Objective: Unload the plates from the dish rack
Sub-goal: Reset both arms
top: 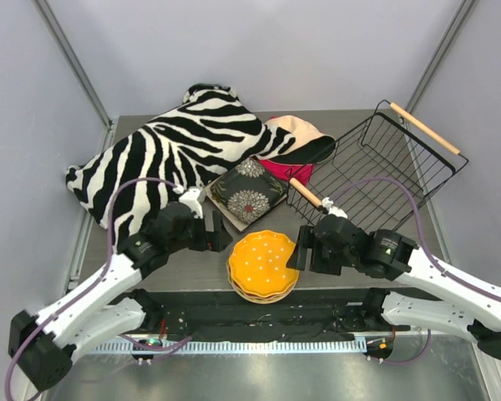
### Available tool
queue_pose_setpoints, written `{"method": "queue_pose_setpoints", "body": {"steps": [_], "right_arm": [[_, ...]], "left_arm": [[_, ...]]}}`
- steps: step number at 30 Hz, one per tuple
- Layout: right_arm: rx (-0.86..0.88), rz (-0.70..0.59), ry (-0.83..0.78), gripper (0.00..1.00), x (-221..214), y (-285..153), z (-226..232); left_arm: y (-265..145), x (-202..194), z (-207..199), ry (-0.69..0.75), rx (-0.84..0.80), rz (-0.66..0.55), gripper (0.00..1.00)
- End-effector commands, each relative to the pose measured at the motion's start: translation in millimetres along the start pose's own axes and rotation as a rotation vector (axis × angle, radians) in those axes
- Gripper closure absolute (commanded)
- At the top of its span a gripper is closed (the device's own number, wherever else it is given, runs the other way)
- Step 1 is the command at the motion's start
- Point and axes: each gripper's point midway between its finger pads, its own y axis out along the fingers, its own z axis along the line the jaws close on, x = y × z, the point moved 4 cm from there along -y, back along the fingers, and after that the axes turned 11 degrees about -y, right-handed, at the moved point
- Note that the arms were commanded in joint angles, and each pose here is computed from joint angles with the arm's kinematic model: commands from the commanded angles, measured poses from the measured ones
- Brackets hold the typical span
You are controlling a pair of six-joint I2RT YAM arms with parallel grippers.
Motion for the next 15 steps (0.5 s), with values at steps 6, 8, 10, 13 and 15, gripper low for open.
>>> {"method": "queue_pose_setpoints", "body": {"steps": [6, 8, 10, 13, 15], "right_arm": [[-0.115, -0.501, -0.180, 0.06, 109.2, -79.1, 12.9], [-0.185, -0.593, -0.179, 0.00, 129.3, -97.5, 1.4], [-0.299, -0.670, -0.186, 0.00, 154.9, -118.0, -21.2], [-0.371, -0.665, -0.199, 0.00, 181.8, -121.0, -50.1], [-0.362, -0.626, -0.172, 0.00, 196.3, -110.8, -73.8]], "left_arm": [[-89.3, 78.4, -11.8, -0.010, 0.105, -0.342, 0.00], [-103.8, 88.0, -18.8, -0.017, 0.100, -0.373, 0.00], [-117.5, 98.7, -25.6, -0.035, 0.108, -0.401, 0.00], [-129.7, 109.4, -29.5, -0.037, 0.159, -0.400, 0.00], [-134.2, 115.9, -27.1, -0.043, 0.221, -0.403, 0.00]]}}
